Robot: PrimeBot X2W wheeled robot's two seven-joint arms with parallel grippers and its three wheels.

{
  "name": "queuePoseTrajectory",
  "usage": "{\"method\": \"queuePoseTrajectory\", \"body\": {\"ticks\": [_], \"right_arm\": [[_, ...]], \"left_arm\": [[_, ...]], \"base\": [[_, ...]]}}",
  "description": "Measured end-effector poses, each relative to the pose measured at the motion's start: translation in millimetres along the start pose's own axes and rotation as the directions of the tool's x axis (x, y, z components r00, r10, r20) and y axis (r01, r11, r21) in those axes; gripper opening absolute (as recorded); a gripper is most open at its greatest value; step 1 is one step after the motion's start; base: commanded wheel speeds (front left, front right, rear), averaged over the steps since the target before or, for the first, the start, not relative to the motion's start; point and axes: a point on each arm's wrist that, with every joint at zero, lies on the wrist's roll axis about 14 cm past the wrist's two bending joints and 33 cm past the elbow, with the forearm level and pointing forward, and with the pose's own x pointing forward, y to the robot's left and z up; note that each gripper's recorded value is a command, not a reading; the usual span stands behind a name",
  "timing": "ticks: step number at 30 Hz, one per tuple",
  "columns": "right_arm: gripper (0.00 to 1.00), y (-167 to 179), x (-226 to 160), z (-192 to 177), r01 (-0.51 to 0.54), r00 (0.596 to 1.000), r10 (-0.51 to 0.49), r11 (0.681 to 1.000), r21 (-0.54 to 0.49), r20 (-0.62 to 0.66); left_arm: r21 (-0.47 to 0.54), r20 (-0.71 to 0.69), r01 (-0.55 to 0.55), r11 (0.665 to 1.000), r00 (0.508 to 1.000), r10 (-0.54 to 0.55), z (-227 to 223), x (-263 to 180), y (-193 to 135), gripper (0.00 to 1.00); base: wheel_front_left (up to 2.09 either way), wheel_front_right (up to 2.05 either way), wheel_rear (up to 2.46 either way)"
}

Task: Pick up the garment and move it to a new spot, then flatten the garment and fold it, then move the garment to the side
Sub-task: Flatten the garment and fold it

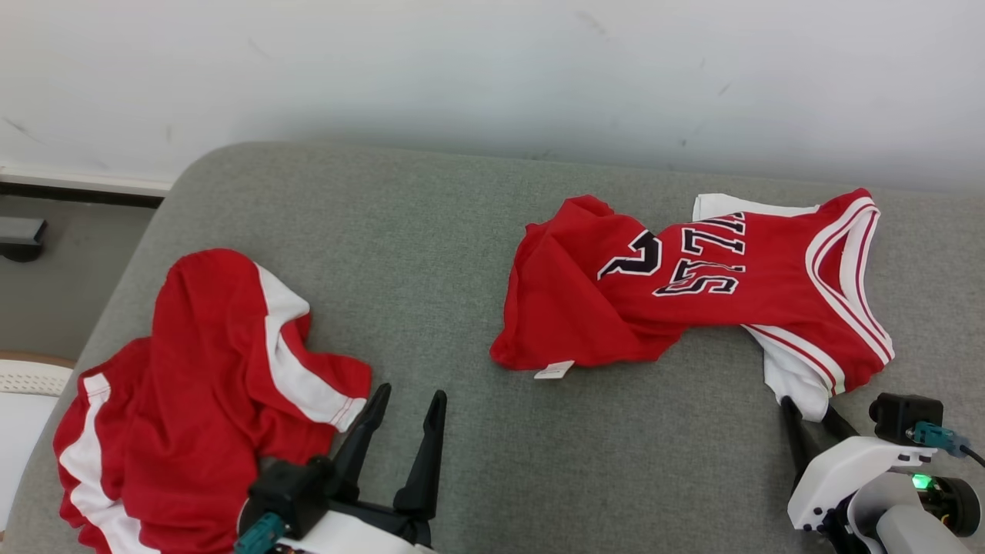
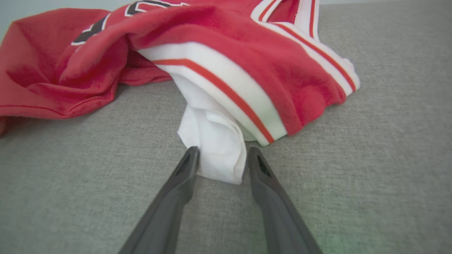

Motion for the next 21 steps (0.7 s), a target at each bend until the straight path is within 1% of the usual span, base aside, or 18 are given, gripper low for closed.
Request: {"method": "queuePoseTrajectory", "body": {"ticks": [2,3,6,12,15,18,21], "right_arm": [[0.33,1,3,-1,-0.002,1.000,0.002,1.000,0.003,-0.009],[0.00,2,4,-1,-0.005,1.000,0.005,1.000,0.000,-0.007],[0.00,5,6,-2,-0.012,1.000,0.012,1.000,0.002,-0.010],[0.00,13,4,11,-0.042,0.998,0.043,0.999,-0.019,0.048],[0.00,10,-2,28,-0.052,0.993,0.057,0.997,-0.058,0.101],[0.00,2,-14,40,-0.057,0.989,0.071,0.992,-0.115,0.127],[0.00,-16,-29,51,-0.037,0.989,0.062,0.983,-0.178,0.135]], "left_arm": [[0.000,-0.003,-0.001,1.000,1.000,0.001,-1,1,1,1.00],[0.000,-0.004,-0.002,1.000,1.000,0.002,-1,2,1,1.00],[0.002,-0.006,-0.002,1.000,1.000,0.002,-2,3,2,1.00],[0.003,-0.002,0.008,1.000,1.000,-0.008,-1,3,-2,1.00],[0.004,0.005,0.013,1.000,1.000,-0.013,2,2,-4,1.00],[0.003,0.011,0.013,1.000,1.000,-0.013,3,0,-6,1.00],[0.000,0.007,0.022,1.000,1.000,-0.022,2,-2,-10,1.00]], "base": [[0.00,0.00,0.00],[0.00,0.00,0.00],[0.00,0.00,0.00],[0.00,0.00,0.00],[0.00,0.00,0.00],[0.00,0.00,0.00],[0.00,0.00,0.00]]}}
